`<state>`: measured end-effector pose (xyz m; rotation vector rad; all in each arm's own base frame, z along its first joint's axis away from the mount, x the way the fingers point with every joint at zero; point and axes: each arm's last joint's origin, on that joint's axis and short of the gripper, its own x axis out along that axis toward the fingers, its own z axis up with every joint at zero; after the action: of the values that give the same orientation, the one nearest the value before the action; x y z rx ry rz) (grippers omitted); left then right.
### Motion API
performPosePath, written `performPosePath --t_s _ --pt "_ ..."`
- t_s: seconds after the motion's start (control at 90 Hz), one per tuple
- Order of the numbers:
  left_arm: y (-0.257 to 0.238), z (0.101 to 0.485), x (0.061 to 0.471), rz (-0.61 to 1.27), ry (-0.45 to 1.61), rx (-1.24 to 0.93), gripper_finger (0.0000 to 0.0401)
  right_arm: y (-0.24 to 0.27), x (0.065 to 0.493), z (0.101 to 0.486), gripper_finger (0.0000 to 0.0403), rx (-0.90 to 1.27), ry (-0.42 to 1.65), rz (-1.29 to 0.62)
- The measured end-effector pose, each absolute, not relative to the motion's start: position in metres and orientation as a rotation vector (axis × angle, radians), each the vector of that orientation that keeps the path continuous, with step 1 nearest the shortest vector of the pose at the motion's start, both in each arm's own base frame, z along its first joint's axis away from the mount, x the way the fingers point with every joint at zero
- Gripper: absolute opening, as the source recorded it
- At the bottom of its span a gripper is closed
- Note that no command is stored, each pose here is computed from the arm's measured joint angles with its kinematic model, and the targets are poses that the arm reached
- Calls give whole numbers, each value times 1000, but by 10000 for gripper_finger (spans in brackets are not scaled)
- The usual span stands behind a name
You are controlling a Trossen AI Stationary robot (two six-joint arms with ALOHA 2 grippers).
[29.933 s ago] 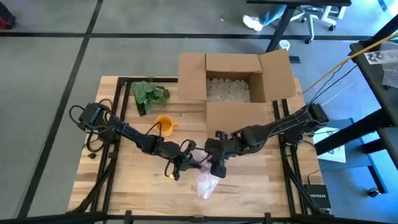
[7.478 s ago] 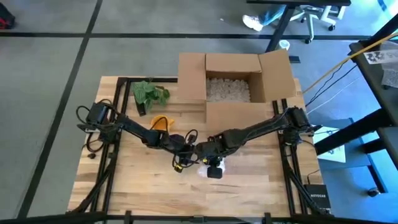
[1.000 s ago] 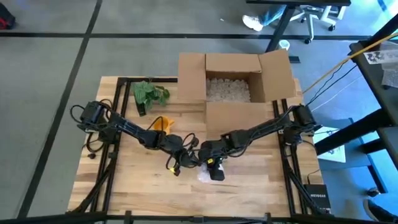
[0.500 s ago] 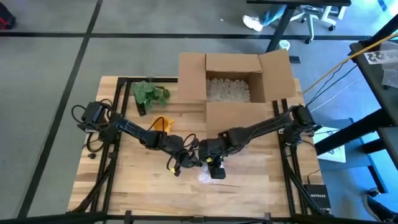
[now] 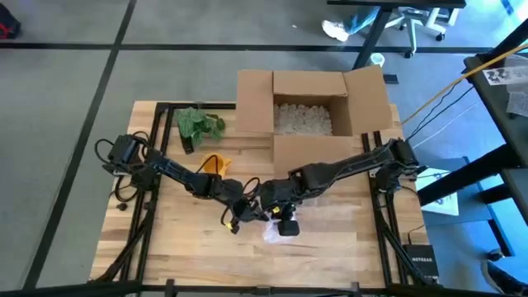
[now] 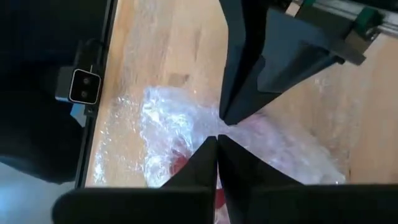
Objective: Wrap mug
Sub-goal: Wrap the orange mug with the bubble wrap
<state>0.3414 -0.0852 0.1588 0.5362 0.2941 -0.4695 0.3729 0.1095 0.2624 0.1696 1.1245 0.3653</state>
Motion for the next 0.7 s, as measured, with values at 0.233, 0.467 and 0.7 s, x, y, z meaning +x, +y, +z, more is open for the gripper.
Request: performPosePath --t_s 0.233,0.467,0.7 --pt "-89 158 340 -491 292 566 0 116 371 262 0 137 1121 422" --pt "-88 156 339 -501 304 566 0 119 375 239 0 143 1060 506" --pt "-88 157 340 -499 300 567 0 109 375 198 0 162 1094 497"
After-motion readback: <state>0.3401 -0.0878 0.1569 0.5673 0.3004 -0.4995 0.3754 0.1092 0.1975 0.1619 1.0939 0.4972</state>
